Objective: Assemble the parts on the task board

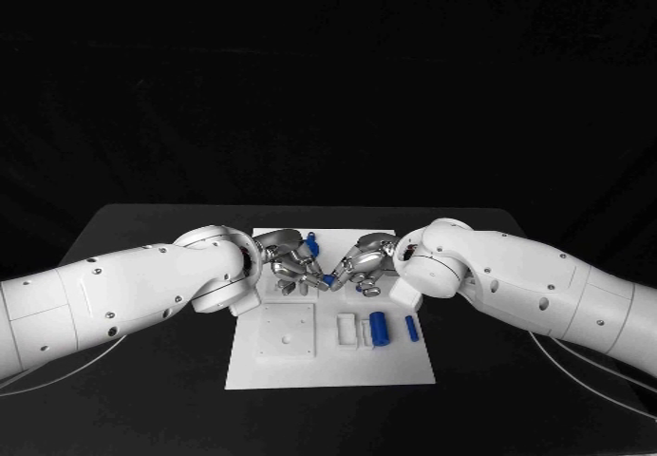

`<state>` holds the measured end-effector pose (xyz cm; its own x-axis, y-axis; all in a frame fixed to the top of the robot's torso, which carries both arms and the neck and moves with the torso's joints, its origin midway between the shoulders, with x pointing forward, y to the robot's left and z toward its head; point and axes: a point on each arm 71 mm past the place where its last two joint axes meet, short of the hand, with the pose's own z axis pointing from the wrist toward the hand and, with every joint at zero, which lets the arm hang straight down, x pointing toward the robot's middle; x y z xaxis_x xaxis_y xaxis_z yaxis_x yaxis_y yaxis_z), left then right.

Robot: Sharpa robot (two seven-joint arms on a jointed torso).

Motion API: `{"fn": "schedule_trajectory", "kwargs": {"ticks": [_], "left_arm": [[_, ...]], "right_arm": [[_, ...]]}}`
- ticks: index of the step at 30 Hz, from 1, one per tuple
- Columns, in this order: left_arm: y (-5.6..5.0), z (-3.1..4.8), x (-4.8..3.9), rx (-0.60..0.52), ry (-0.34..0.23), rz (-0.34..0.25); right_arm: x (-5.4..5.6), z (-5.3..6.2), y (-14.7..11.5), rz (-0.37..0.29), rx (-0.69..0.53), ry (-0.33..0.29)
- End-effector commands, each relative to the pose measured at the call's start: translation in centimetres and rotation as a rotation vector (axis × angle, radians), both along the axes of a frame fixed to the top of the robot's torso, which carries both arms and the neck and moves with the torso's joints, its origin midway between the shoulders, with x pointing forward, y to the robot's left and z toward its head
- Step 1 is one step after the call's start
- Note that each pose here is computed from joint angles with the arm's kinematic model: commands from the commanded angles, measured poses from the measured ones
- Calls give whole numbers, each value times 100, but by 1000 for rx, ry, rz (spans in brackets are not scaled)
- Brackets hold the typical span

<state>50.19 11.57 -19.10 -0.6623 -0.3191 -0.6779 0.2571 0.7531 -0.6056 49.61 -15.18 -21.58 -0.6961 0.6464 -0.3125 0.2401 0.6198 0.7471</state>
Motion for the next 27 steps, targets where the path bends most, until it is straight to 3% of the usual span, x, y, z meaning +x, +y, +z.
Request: {"fn": "schedule_trajectory", "kwargs": {"ticks": [1, 27], "left_arm": [[-68, -46, -54, -27, 49, -17], [-94, -30, -40, -50, 37, 3]], "right_arm": [[-6, 93, 108, 29, 71, -28], [-15, 98, 113, 34, 71, -30]]}}
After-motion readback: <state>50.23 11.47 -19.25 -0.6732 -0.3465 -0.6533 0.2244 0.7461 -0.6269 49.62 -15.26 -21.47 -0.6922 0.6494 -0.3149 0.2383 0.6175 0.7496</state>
